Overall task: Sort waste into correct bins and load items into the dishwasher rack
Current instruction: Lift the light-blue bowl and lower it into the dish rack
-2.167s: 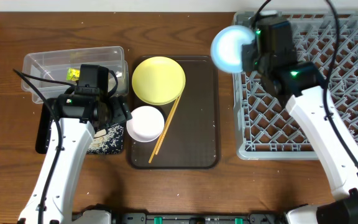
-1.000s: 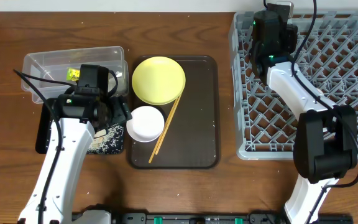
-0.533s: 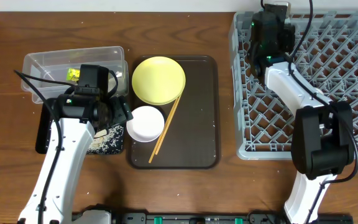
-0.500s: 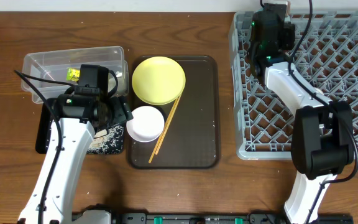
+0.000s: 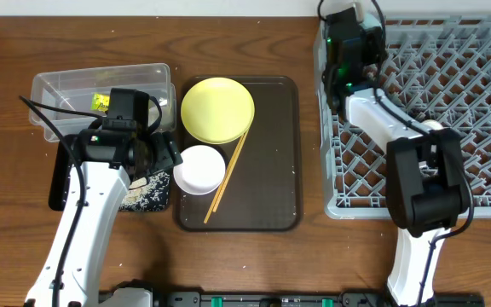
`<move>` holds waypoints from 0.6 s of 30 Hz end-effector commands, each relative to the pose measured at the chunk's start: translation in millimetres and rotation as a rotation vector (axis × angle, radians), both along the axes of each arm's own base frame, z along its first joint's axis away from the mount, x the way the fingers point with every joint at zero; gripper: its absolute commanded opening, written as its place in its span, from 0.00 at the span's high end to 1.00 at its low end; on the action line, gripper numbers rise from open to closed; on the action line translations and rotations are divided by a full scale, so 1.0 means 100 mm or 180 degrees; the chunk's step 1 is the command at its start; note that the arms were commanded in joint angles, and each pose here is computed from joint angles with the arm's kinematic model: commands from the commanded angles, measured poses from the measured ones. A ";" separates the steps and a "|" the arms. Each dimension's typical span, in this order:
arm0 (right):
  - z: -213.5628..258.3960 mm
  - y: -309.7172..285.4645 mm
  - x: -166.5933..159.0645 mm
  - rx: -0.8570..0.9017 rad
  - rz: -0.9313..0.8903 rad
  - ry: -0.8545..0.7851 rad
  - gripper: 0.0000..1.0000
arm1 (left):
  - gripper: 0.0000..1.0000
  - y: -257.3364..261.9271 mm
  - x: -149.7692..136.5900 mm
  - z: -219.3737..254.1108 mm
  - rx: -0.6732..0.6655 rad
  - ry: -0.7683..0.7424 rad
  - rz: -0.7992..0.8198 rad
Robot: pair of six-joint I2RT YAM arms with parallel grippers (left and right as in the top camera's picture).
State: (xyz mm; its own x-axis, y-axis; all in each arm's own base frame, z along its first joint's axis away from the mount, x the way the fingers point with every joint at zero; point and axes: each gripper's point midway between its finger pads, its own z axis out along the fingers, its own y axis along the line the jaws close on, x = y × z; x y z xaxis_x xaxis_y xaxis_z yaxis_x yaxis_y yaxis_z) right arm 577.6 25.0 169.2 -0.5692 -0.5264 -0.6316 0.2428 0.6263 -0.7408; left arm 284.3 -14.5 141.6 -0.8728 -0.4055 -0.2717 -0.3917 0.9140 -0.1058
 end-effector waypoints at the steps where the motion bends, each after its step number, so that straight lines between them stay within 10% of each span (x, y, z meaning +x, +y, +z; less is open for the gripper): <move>1: -0.15 0.06 -0.03 -0.0132 -0.0032 0.0161 0.99 | 0.15 0.02 -0.02 -0.04 0.0006 0.0051 0.0028; 6: -0.10 0.07 -0.10 -0.0040 -0.0217 0.0002 0.96 | 0.15 0.02 -0.02 -0.04 0.0007 0.0054 0.0027; 10: -0.11 0.12 -0.17 0.0098 -0.0261 -0.0006 0.64 | 0.15 0.02 -0.02 -0.04 0.0007 0.0053 0.0027; 18: -0.16 0.41 -0.42 0.0868 0.0026 0.0301 0.54 | 0.14 0.02 -0.02 -0.04 0.0007 0.0054 0.0027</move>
State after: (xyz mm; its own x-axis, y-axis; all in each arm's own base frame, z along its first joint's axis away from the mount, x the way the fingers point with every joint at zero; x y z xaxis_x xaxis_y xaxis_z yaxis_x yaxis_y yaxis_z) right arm 538.2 52.1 116.5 -0.7031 -0.4680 -0.5354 0.0979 0.6821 -0.7247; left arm 284.0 -14.6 141.4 -0.8733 -0.4055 -0.2701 -0.3917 0.9140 -0.1058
